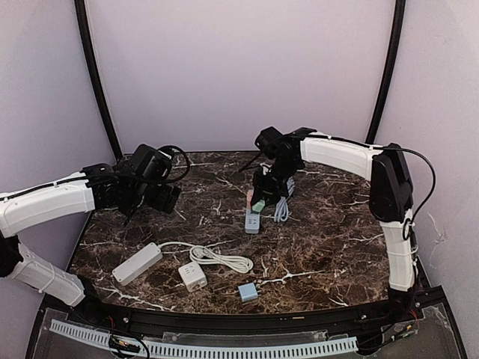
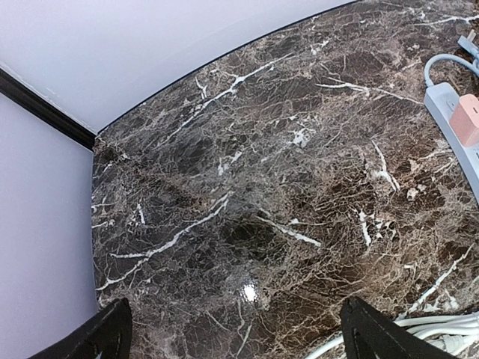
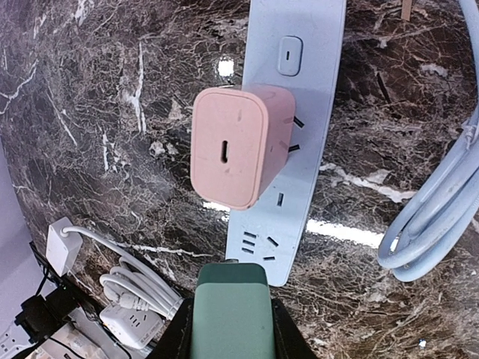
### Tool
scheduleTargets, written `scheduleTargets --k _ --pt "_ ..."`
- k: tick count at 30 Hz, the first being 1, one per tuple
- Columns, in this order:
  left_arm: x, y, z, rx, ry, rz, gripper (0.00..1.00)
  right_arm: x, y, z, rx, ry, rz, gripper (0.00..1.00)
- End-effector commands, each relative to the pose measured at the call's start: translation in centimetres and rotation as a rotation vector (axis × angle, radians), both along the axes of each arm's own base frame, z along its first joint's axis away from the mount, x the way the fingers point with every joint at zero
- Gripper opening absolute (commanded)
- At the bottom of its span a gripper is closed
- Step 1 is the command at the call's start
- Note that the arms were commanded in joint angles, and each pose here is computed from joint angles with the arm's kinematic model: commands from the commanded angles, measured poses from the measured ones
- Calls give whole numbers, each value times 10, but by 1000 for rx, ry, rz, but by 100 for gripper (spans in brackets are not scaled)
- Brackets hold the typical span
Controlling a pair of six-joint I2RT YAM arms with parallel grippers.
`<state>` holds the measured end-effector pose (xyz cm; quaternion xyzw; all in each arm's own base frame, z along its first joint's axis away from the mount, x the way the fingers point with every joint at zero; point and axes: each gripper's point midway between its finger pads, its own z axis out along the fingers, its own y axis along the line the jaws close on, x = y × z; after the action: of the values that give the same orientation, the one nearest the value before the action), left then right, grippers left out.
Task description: Insert the plug
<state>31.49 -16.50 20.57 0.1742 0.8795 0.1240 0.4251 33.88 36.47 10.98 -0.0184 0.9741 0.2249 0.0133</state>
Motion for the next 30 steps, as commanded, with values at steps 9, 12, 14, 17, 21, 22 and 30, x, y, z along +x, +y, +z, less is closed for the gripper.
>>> scheduleTargets --k 9,12,14,17,21,22,30 --pt "10 28 26 38 -141 51 99 -1 22 -23 -29 -12 1 0" --pt "9 31 25 50 -138 48 99 1 21 -24 -37 -20 -5 0" --pt "8 32 23 50 -135 41 99 1 19 -26 -46 -21 -10 0" --pt "7 32 22 52 -134 34 99 0 16 -30 -62 -21 -12 0" --pt "9 31 20 52 -131 34 99 -2 11 -33 -79 -20 -13 0" --pt "10 31 20 52 -131 35 99 -2 11 -33 -80 -18 -13 0" --pt "13 31 16 81 -121 17 99 -5 10 -39 -85 -4 -13 0"
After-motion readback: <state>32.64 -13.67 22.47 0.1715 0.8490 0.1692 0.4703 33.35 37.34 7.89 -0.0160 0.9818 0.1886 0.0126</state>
